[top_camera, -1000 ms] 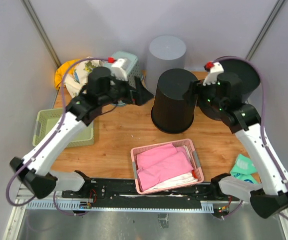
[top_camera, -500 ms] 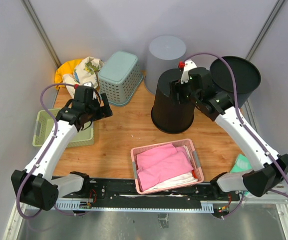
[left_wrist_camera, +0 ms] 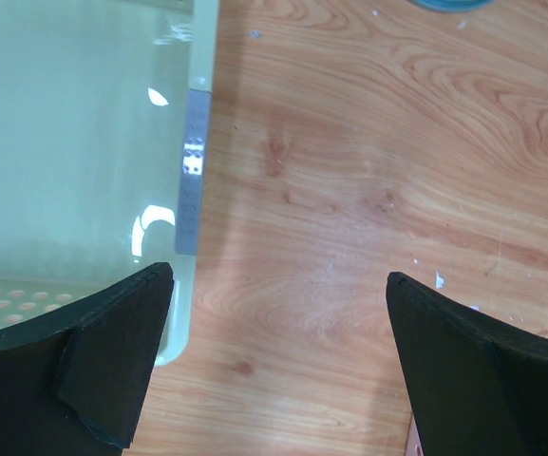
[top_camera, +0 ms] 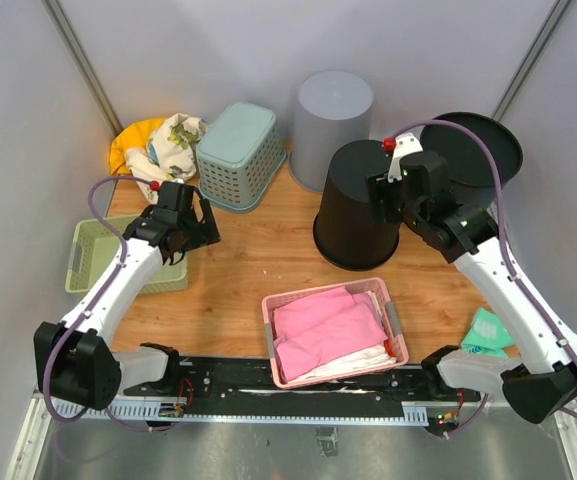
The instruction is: Turn the large container upside down
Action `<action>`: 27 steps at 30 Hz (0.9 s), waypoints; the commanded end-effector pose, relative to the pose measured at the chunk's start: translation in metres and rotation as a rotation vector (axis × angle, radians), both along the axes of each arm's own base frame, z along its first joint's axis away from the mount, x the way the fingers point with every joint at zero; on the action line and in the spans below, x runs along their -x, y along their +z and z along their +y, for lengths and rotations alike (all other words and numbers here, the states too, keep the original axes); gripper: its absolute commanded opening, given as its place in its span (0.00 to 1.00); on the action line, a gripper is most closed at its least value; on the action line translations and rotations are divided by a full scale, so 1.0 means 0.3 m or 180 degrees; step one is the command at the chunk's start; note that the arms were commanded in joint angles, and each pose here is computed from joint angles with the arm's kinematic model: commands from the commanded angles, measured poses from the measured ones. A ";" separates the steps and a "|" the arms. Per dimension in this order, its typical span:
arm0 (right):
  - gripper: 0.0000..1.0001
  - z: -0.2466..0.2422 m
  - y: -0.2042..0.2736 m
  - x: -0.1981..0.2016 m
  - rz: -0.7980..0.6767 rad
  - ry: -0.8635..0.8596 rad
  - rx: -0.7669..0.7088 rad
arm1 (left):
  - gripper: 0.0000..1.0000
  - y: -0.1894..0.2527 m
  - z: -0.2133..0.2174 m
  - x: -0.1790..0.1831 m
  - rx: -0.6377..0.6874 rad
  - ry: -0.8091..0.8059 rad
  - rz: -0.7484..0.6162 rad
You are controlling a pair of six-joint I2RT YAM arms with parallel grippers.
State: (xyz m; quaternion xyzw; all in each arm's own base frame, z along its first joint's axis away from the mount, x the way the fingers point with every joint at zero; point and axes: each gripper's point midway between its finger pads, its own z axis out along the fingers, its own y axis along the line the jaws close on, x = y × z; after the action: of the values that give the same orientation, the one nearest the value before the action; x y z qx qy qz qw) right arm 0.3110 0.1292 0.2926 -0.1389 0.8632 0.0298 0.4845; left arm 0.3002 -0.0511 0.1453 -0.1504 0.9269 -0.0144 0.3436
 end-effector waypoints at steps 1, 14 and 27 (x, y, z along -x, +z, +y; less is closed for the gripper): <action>0.70 -0.039 0.071 0.021 -0.0177 -0.0090 -0.0065 | 0.98 0.017 0.085 -0.066 -0.0222 0.0227 -0.0133; 0.70 -0.049 0.078 0.039 -0.0236 -0.0114 -0.0119 | 0.40 -0.189 0.054 -0.123 0.0259 -0.0010 0.0129; 0.70 -0.058 0.072 0.015 -0.0267 -0.0168 -0.0027 | 0.00 0.062 -0.259 -0.006 0.1232 -0.0613 -0.0187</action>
State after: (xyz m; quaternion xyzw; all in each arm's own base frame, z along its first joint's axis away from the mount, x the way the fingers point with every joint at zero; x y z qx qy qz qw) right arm 0.3010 0.1188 0.3144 -0.1217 0.8476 0.0319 0.5155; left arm 0.3098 -0.0803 0.1212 -0.1340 0.9302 -0.1139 0.3221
